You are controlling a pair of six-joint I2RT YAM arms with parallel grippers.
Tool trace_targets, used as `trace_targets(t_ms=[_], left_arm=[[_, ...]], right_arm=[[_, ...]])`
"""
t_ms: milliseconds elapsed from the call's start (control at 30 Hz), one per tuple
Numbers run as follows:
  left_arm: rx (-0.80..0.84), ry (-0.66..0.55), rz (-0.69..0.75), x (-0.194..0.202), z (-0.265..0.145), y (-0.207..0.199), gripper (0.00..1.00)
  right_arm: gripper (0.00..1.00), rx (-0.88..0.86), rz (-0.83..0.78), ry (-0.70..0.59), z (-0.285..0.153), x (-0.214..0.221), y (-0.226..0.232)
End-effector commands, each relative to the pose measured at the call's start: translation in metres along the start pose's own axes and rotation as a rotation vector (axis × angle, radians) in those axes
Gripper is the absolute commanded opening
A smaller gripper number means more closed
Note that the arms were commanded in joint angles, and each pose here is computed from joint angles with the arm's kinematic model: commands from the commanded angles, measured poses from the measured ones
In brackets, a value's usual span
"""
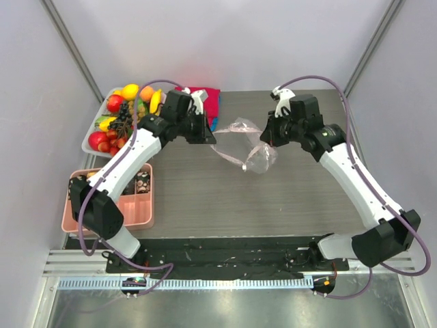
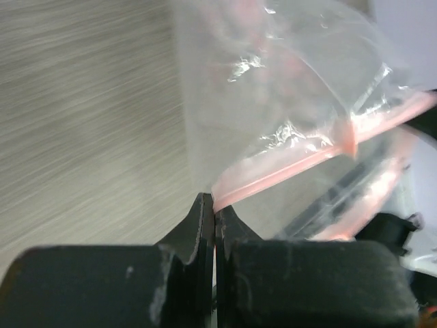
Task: Place the food in the zip-top bag and seal the zipper
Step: Open the zipper of the food storage bag.
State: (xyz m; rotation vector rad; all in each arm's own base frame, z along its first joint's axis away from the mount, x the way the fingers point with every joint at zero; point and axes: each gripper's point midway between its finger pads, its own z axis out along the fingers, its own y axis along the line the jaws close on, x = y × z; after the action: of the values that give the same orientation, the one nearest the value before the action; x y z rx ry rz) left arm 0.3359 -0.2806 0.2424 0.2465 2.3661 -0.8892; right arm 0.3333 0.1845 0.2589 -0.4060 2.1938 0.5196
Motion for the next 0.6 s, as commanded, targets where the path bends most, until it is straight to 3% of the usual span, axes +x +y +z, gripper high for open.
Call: trace_targets(t_ms=[0,233,333,367,567], left_arm=[[-0.128,0.125,0.130,0.003,-0.031,0.040,0.00],[-0.180,0.202,0.262,0.003,-0.038,0.064,0.00],[-0.054,0.207,0.255,0.006,-0.027,0.045,0.08],[-0.020,0.214,0.252,0.007,-0.023,0.040,0.15],[0.096,0.245,0.221,0.005,-0.006,0.026,0.39]], right_arm=[[0.01,-0.071,0.069,-0.078,-0.051,-0.024,0.025],[0.01,-0.220,0.163,-0.052,-0.077,-0.008,0.056],[0.01,-0.247,0.232,-0.003,-0.062,0.007,0.059],[0.01,-0.233,0.253,0.015,-0.054,0.014,0.055],[0.01,-0.197,0.376,-0.016,-0.017,0.011,0.045]])
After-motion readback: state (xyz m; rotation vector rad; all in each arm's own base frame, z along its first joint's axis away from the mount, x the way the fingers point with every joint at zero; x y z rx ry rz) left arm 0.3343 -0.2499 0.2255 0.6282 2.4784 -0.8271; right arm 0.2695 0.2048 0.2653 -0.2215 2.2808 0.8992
